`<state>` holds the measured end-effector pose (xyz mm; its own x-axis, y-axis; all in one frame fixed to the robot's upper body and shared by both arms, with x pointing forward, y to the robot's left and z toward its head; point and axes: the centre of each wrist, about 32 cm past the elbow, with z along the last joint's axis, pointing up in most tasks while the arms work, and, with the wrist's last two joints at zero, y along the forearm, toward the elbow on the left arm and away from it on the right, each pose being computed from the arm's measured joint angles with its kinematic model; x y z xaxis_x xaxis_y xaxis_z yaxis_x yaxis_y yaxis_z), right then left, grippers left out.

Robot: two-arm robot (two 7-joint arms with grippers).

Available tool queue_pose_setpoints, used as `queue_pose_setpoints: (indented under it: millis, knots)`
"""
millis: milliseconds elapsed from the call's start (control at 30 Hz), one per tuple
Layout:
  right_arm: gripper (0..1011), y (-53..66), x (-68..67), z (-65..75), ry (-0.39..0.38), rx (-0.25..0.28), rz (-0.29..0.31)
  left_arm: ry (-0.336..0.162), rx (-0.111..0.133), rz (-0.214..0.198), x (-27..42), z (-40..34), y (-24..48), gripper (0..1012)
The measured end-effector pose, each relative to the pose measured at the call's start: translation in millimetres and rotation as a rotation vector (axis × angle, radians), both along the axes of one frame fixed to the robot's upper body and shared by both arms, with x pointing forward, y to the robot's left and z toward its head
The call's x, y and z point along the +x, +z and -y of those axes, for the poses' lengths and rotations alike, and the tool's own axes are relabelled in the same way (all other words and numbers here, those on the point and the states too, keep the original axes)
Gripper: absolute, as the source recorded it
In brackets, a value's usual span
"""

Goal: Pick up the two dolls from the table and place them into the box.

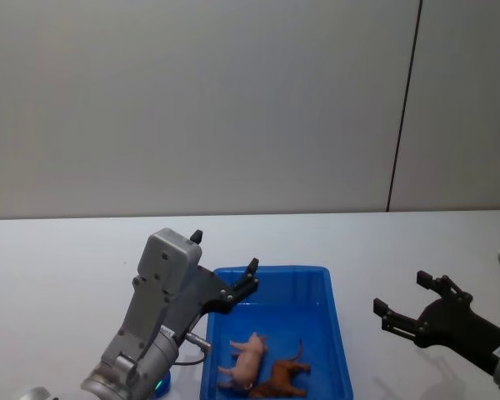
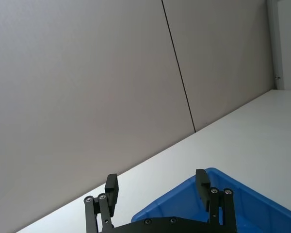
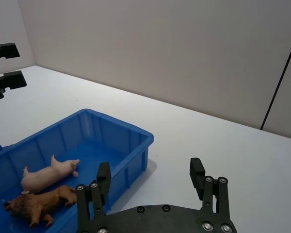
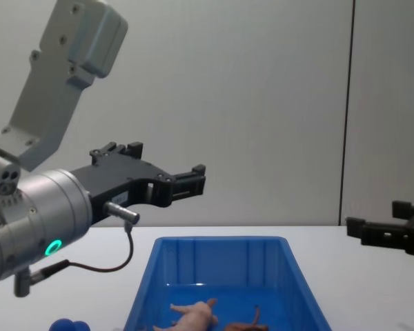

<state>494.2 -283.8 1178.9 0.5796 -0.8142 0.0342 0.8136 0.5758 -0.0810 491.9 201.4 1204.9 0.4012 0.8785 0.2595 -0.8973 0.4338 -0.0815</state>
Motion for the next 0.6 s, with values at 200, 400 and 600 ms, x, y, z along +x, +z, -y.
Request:
queue_pose_setpoints:
  millis: [200, 400, 600]
  knots:
    - [1001, -0.3, -1.2, 4.7, -0.005, -0.003, 0.005, 0.007, 0.039, 0.000, -1.7, -10.4, 1.6, 1001]
    - [1001, -0.4, -2.0, 7.8, -0.009, -0.006, 0.009, 0.029, 0.084, -0.019, -9.4, -30.7, 0.9, 1001]
    - [1001, -0.3, -2.4, 9.6, -0.010, -0.007, 0.012, 0.064, 0.110, -0.067, -21.2, -51.8, -5.3, 1001]
